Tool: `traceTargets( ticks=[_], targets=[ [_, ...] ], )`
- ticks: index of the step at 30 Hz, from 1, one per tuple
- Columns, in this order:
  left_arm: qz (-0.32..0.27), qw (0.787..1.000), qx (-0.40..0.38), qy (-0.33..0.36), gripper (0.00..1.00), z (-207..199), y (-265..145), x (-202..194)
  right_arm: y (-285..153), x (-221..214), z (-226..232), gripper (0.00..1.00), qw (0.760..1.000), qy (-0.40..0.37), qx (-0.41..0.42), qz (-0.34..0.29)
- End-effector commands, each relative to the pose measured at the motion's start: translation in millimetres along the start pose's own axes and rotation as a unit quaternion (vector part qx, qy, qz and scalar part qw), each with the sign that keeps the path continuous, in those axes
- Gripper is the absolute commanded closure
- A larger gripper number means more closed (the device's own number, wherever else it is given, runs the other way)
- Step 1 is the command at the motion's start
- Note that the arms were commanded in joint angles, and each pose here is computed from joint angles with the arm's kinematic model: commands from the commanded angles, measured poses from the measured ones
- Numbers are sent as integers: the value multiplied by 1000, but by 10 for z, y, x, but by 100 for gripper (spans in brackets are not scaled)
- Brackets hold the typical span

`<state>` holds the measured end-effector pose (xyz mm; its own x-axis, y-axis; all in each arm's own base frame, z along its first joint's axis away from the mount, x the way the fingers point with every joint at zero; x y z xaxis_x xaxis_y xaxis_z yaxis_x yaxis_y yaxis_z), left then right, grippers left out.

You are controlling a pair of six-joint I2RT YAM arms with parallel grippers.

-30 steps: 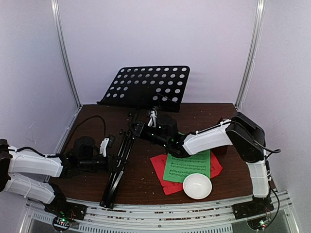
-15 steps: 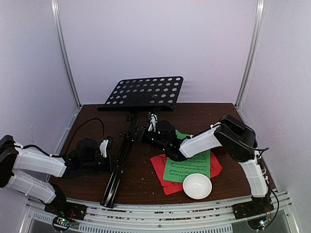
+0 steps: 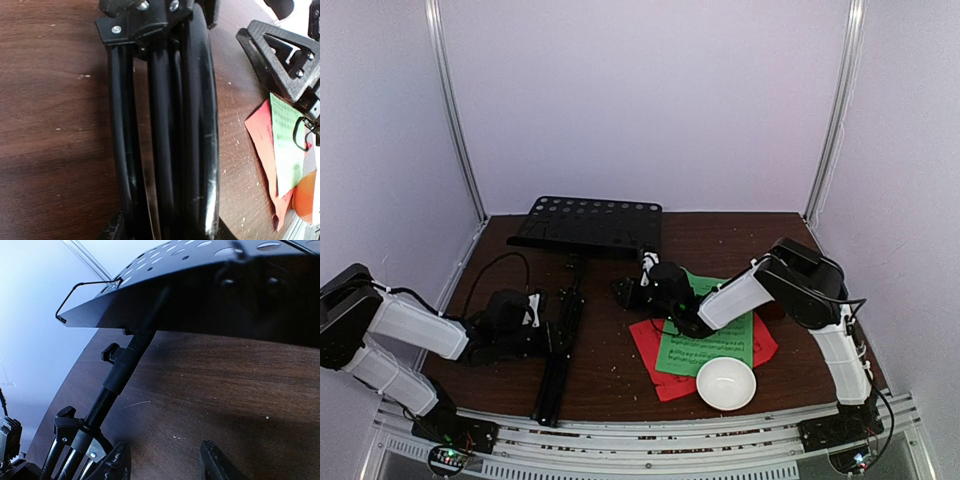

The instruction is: Pack up the instrument practice props

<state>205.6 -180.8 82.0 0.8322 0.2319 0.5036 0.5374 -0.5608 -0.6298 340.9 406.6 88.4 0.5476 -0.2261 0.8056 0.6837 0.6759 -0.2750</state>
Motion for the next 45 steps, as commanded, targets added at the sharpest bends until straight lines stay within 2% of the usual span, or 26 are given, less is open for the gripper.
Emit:
traceTargets(
  ticks=[1,5,8,14,22,25,35,37,40,45],
  targets=[
    [-74,991,-71,87,100,-379,16,278,-104,159,99,50,999,-8,13,-31],
    [-58,993,-51,92,100,-349,90,265,-169,227,144,46,999,-16,22,-39],
    [-52,993,-41,101,81,-336,122,264,-239,313,191,43,998,-26,29,-43],
    [-41,989,15,140,67,-272,152,293,-450,465,238,40,997,-47,37,-51],
    [-25,982,77,169,56,-179,172,305,-775,648,285,39,995,-65,37,-63],
    [-23,982,80,169,49,-169,179,299,-875,719,309,38,994,-79,36,-67],
    [-16,981,74,179,38,-182,207,293,-1223,844,291,37,991,-109,16,-76],
    [-24,980,65,184,33,-225,175,326,-1316,907,288,31,991,-110,8,-82],
    [-47,976,37,209,27,-369,84,430,-1486,1106,244,22,992,-71,15,-102],
    [-114,952,10,283,14,-758,-162,799,-1764,1562,148,6,991,-39,8,-125]
  ],
)
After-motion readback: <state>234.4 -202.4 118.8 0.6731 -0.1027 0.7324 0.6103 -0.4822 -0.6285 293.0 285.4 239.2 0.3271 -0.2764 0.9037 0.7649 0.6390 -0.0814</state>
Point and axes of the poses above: each gripper's point midway between its finger pads, its own y axis out along the fingers, its own z axis along the line the jaws close on, x = y × z, the point moved 8 cm from there along -y, back along the fingers, and after that the axes turned 4 degrees about -y, right-handed, at the moved point
